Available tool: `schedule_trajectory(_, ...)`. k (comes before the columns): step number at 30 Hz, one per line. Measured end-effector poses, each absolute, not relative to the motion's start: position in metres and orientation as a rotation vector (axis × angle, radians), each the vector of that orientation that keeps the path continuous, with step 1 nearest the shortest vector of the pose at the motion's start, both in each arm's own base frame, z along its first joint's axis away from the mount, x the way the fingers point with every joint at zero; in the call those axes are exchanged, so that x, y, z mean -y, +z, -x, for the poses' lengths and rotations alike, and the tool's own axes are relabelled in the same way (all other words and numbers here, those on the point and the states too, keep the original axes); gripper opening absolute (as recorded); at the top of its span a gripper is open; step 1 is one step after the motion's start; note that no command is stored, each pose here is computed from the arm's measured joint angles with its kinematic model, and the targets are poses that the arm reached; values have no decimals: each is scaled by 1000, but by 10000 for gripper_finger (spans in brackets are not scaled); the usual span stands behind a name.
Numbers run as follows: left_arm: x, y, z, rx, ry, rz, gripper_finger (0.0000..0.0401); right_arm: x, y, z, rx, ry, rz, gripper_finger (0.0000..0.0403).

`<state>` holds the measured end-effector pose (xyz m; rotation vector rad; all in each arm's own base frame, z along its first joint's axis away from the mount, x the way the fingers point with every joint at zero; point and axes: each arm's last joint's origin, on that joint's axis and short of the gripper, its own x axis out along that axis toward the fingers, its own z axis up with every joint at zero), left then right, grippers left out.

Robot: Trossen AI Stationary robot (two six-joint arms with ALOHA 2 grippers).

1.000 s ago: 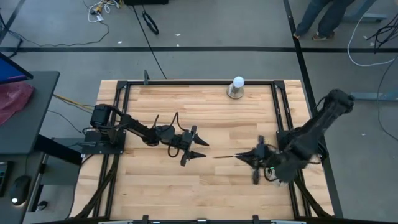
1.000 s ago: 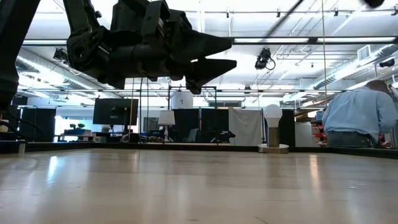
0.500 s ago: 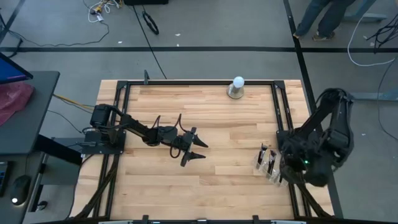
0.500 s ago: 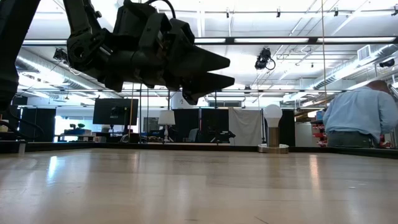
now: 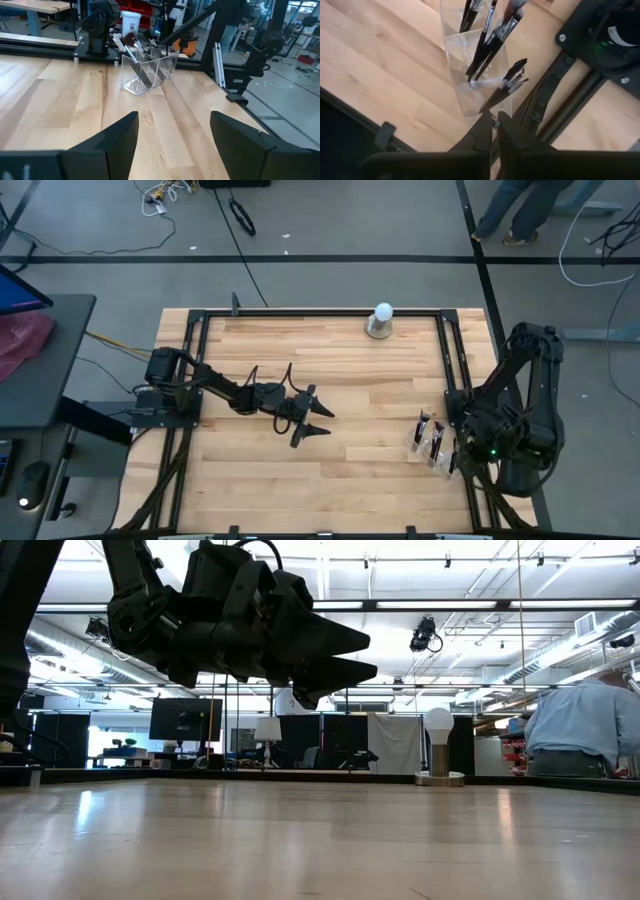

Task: Put items in baskets/containers
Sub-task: Put the black eyeshadow brush into the transparent organizer, then return to Home Position

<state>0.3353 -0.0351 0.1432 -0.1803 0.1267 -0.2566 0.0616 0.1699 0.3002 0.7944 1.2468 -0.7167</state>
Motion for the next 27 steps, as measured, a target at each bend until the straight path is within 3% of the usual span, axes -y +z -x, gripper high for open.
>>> schedule_trajectory(4, 35, 144, -335, -125, -254, 200, 252, -169, 294, -62, -1217, -735, -796, 58)
schedule_trajectory(11, 34, 144, -336, -120, -230, 201, 252, -163, 295, -61, -1191, -770, -748, 172)
schedule_trajectory(14, 34, 144, -336, -120, -230, 201, 252, -161, 296, -59, -1189, -766, -741, 204)
schedule_trajectory(17, 34, 144, -336, -121, -229, 205, 252, -156, 300, -57, -1108, -721, -729, 210)
schedule_trajectory(20, 34, 144, -336, -120, -229, 206, 252, -153, 304, -59, -893, -591, -671, 200)
schedule_trajectory(27, 34, 156, -333, -91, -231, 226, 252, -150, 302, -71, -475, -415, -469, 138)
